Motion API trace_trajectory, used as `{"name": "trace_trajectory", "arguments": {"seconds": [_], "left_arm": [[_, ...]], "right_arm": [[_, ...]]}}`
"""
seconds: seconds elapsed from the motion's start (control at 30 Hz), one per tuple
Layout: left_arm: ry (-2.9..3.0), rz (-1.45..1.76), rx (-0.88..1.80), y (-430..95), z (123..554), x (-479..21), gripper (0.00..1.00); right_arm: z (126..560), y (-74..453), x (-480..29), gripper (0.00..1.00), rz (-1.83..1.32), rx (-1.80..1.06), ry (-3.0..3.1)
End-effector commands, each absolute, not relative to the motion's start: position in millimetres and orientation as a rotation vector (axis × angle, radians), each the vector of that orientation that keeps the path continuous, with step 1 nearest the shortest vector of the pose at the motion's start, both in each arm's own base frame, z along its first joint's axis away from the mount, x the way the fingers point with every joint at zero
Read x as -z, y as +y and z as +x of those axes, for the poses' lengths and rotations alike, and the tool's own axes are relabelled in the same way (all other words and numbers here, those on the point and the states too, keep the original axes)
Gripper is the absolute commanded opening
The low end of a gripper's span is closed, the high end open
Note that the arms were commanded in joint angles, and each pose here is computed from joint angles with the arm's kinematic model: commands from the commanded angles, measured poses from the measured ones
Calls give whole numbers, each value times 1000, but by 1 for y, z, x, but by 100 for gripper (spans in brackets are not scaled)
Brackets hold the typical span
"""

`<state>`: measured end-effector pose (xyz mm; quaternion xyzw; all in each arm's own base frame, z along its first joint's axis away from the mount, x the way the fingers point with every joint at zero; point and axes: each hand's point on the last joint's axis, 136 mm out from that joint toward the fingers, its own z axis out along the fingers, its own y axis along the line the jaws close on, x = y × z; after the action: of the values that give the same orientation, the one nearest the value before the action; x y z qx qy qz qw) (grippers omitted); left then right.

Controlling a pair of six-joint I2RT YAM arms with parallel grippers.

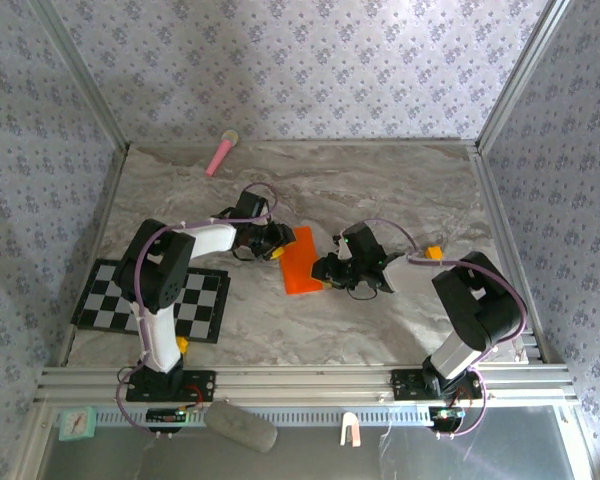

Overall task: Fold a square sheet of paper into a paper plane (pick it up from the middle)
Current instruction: Fold the triangle a second time at the center of the table.

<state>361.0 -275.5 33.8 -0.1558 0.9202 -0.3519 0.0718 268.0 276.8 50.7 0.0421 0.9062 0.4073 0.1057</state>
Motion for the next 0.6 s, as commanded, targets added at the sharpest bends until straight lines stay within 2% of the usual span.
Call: {"name": "trace_trajectory", "arguments": {"seconds": [0.0,0.37,0.57], "left_arm": [[2856,-522,961,-261,345,-6,48],[2841,-478,1007,-267,349,-14,47],[2778,-376,1103,-280,356,-36,48]], "right_arm": [[264,271,-46,23,197,-1198,2690],[263,264,-35,12,275,-1156,2739],[262,258,-33,3,299,-1118,2752]]}}
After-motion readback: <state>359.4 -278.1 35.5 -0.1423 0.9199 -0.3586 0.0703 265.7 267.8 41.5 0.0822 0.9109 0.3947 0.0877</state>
